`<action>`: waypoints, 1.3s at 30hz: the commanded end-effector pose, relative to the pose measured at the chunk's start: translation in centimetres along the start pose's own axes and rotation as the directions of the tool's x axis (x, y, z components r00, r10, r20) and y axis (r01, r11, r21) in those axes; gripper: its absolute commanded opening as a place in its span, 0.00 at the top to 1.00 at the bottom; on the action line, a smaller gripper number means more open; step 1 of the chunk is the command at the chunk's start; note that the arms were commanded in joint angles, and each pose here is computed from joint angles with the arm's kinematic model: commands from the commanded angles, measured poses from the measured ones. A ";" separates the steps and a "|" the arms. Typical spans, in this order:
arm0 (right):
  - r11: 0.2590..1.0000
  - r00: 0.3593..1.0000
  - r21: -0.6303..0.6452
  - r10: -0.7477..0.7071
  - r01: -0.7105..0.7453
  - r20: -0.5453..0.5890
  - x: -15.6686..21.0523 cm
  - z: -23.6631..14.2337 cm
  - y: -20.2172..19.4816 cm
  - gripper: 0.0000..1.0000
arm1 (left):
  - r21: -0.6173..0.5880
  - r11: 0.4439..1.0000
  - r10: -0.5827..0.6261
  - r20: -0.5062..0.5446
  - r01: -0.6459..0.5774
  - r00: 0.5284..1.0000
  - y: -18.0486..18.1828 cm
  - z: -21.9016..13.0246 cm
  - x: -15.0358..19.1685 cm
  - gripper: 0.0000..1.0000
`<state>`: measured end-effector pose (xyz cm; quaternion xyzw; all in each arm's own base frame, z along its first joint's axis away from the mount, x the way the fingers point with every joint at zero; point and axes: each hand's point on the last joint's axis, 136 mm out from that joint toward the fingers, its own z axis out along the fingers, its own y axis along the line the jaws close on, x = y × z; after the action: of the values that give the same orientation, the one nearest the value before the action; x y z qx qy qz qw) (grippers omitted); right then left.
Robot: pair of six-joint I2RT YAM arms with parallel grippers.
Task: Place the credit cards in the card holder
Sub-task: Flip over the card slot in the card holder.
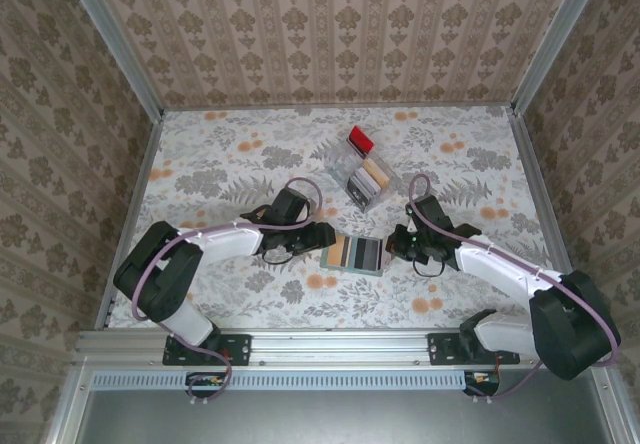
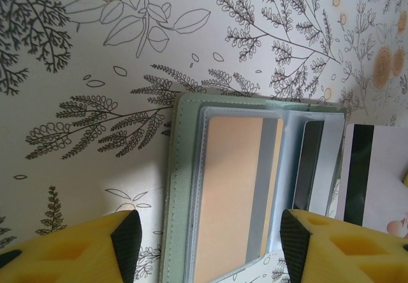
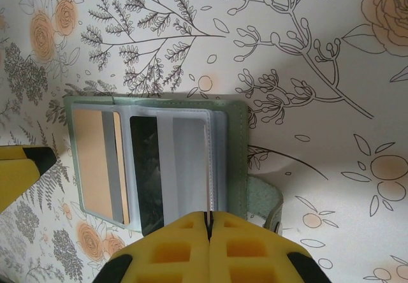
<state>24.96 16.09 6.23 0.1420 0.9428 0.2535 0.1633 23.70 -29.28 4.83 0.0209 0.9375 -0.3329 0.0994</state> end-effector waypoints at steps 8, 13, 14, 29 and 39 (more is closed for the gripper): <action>0.999 0.999 0.042 -0.032 0.031 0.003 0.4 0.4 -1.1 0.99 | -0.009 0.999 0.039 -0.025 -0.039 0.999 -0.6 0.6 0.5 0.40; 1.000 1.000 0.005 -0.022 0.022 0.005 0.7 1.0 -0.9 0.99 | -0.009 0.999 0.037 -0.037 -0.037 0.999 -0.3 1.0 1.0 0.41; 1.000 1.000 -0.011 -0.022 0.022 0.004 0.7 1.1 -0.7 0.99 | -0.011 0.999 0.038 -0.040 -0.038 0.998 -0.2 1.1 1.1 0.42; 0.999 1.000 -0.043 -0.006 0.007 0.026 -0.1 0.3 0.8 0.98 | -0.021 0.999 0.036 -0.058 -0.037 0.998 0.3 1.6 1.7 0.51; 0.998 0.999 -0.055 -0.024 0.026 0.034 -0.5 -0.9 1.7 0.97 | -0.022 0.999 0.038 -0.055 -0.039 0.998 0.2 1.7 1.6 0.52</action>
<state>25.45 16.75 7.04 0.1349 0.9342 0.2738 0.1848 22.56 -30.11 3.52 0.0367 0.9422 -0.3230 0.0812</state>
